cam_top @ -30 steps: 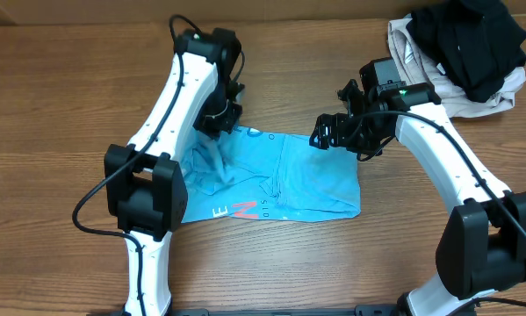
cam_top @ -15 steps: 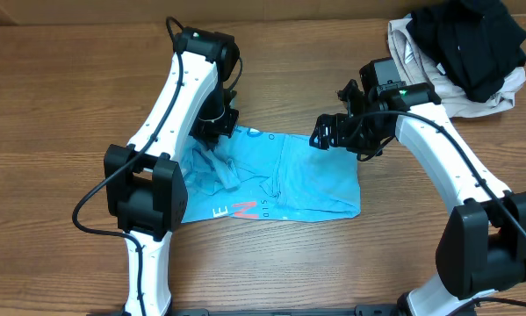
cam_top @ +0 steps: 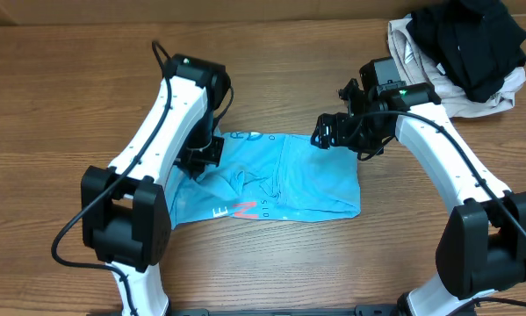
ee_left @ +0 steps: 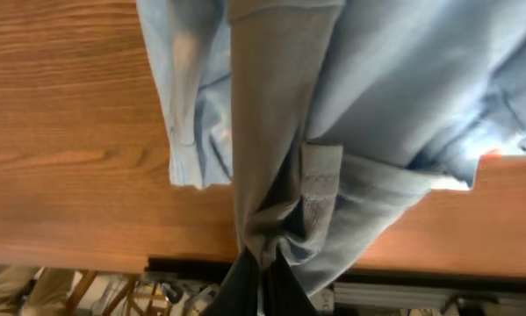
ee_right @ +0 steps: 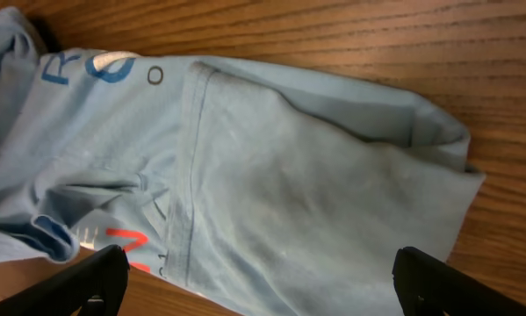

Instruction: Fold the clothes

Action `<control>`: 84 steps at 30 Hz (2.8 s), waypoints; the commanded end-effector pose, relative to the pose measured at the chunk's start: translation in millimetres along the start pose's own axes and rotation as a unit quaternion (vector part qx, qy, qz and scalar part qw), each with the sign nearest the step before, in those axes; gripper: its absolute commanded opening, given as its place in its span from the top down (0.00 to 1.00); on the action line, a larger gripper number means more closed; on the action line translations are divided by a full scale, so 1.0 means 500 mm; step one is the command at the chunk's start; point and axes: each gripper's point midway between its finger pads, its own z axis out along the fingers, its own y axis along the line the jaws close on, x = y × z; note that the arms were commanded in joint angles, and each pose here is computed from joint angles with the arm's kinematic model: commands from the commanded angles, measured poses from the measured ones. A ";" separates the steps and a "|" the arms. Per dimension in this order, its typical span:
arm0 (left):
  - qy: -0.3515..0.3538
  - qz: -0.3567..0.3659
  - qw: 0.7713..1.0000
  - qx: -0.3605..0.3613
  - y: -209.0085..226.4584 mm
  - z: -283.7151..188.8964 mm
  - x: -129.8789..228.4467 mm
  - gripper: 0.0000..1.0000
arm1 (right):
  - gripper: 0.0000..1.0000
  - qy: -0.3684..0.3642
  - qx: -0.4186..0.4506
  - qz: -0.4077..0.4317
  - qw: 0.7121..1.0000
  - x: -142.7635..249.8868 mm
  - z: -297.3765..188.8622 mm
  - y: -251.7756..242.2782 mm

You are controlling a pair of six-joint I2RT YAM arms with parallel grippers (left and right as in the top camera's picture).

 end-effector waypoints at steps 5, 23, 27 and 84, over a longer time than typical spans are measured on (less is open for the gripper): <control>0.015 -0.040 0.998 -0.054 0.048 0.108 -0.001 0.85 | 0.00 -0.018 0.000 -0.005 1.000 -0.017 -0.022 0.008; -0.143 0.098 0.977 0.127 0.027 0.080 -0.156 0.00 | 0.00 -0.024 -0.001 -0.007 1.000 -0.022 -0.023 0.010; -0.151 0.111 0.976 0.109 0.033 0.109 -0.163 0.00 | 0.00 -0.024 -0.001 -0.007 1.000 -0.022 -0.023 0.009; -0.242 0.082 0.954 0.158 -0.054 -0.162 -0.191 0.96 | 0.96 0.061 -0.113 -0.016 0.992 0.114 0.130 0.049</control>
